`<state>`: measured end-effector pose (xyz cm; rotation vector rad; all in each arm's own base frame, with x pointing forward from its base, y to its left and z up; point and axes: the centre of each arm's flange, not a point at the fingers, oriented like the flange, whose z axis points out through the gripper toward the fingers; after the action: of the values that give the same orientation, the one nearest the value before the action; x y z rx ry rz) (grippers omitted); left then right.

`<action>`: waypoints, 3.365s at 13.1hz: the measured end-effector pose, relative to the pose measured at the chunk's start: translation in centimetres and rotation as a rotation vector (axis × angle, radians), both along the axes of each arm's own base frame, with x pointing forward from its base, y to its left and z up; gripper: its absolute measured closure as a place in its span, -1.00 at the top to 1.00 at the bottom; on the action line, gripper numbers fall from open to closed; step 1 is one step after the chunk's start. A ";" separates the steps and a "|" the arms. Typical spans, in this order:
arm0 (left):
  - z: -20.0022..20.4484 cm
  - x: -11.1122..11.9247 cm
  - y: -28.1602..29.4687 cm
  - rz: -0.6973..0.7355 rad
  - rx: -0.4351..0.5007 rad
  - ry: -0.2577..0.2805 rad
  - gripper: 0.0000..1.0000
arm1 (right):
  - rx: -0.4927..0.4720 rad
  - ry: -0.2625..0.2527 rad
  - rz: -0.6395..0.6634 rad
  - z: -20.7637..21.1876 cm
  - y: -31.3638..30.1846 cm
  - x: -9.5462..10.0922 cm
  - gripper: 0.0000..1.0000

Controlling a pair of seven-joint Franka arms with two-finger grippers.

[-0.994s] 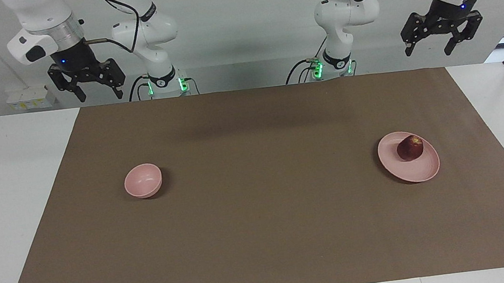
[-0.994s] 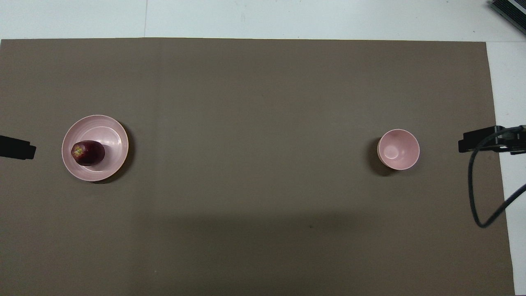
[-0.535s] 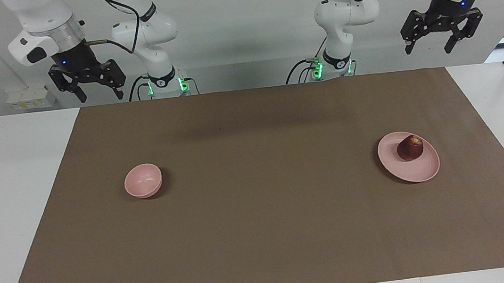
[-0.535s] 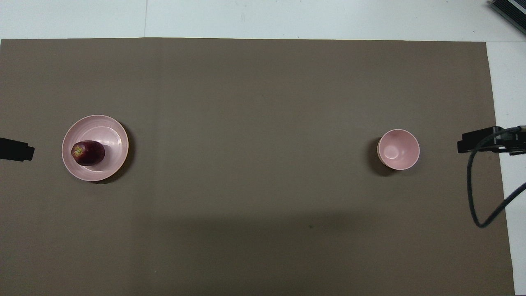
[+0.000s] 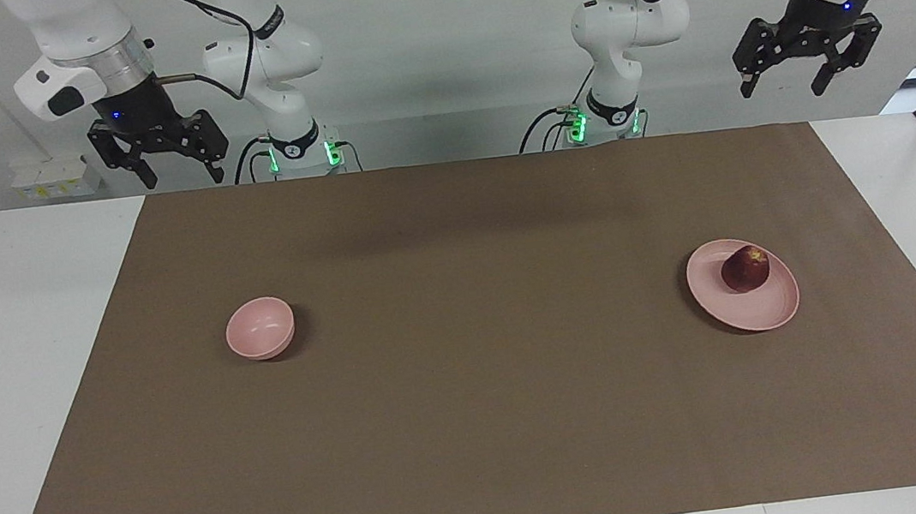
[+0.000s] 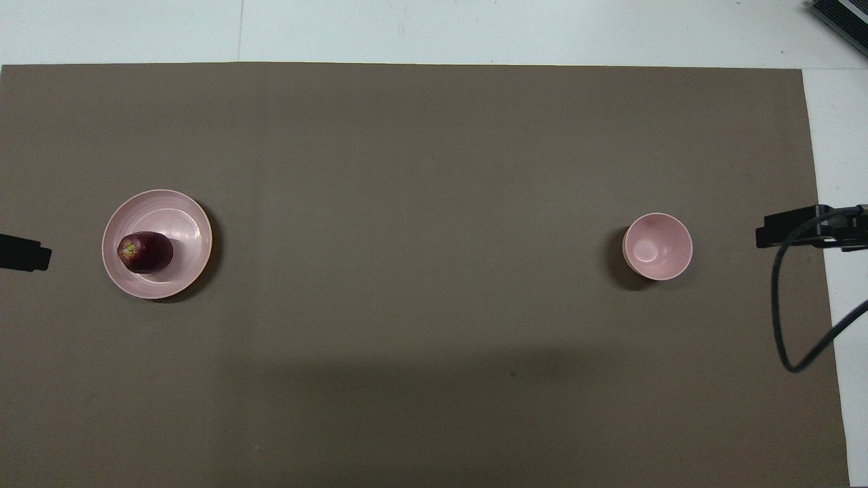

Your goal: Move apple from plate to bowl

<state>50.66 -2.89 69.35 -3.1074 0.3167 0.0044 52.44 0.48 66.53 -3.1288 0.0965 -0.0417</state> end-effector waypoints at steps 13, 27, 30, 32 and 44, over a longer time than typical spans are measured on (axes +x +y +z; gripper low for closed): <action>-18.8 2.3 2.5 0.040 -0.008 -0.080 0.80 | 0.198 0.054 -0.116 -10.1 9.7 2.1 1.00; -33.5 5.4 7.5 0.137 -0.030 -0.135 0.77 | 0.439 0.246 -0.423 -17.9 20.7 2.9 1.00; -33.8 5.2 7.5 0.143 -0.058 -0.133 0.74 | 0.429 0.261 -0.428 -18.8 20.7 2.6 1.00; -34.1 4.9 7.8 0.131 -0.060 -0.126 0.68 | 0.422 0.274 -0.440 -19.4 20.6 2.5 1.00; -31.1 5.2 8.2 0.093 -0.059 -0.183 0.29 | 0.515 0.372 -0.633 -19.2 21.4 2.4 1.00</action>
<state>55.88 5.28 38.30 -3.1456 0.1699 -0.2908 54.80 21.91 47.34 -2.4367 0.9228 0.4747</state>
